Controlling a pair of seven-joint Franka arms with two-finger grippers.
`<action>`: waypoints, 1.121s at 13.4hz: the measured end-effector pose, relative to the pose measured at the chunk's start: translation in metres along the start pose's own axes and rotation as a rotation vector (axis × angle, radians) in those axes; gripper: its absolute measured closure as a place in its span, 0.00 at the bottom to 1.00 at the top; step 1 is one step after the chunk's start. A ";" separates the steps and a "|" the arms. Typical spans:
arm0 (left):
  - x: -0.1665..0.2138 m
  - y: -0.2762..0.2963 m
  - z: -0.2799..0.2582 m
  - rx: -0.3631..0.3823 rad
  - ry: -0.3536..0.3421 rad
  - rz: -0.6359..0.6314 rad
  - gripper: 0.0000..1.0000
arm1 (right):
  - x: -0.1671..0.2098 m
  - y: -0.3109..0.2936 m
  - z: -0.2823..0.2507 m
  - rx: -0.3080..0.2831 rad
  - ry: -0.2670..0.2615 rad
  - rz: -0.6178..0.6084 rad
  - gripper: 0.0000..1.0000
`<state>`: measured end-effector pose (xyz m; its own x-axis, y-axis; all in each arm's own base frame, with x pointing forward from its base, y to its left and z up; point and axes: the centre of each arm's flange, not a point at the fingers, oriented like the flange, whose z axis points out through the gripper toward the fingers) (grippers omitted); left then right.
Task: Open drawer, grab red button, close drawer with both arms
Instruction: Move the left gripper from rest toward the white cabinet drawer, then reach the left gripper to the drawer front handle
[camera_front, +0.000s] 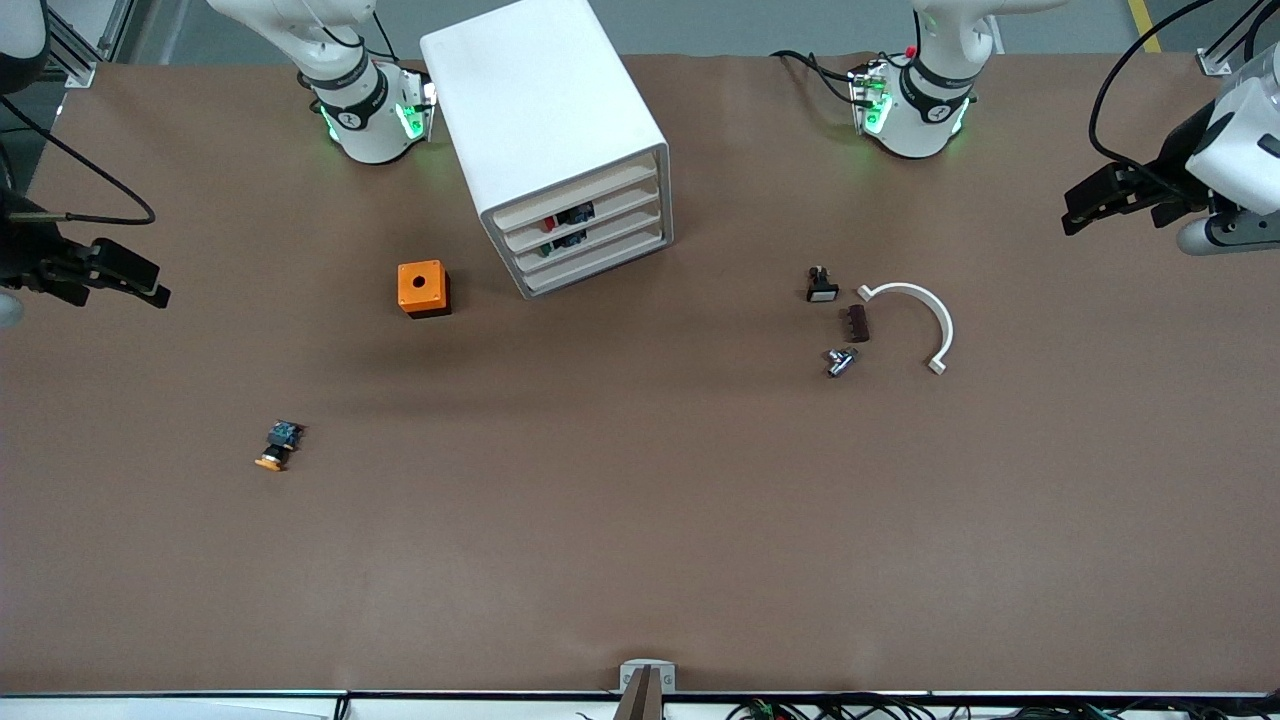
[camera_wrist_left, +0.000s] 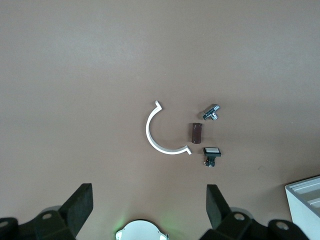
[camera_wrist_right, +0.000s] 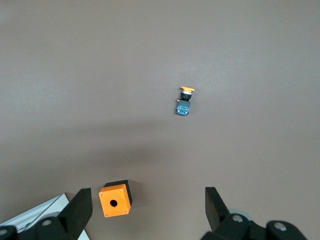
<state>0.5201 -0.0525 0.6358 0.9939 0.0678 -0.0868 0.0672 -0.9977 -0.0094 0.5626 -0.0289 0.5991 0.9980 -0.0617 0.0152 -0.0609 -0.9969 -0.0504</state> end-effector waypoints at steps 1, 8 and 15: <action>0.000 0.000 0.000 0.000 0.000 0.000 0.00 | 0.000 0.000 0.000 0.000 0.003 0.000 0.00; 0.033 0.015 0.060 0.004 -0.120 0.026 0.00 | 0.001 0.000 0.001 -0.003 0.011 -0.001 0.00; 0.085 0.133 0.216 -0.023 -0.277 -0.106 0.00 | 0.006 0.000 -0.003 -0.014 0.055 -0.004 0.00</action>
<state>0.5948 -0.1786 0.4116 0.9198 0.1668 -0.3551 0.1744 -0.9846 -0.0108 0.5684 -0.0298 0.6024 0.9957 -0.0603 0.0704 -0.0578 -0.9977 -0.0359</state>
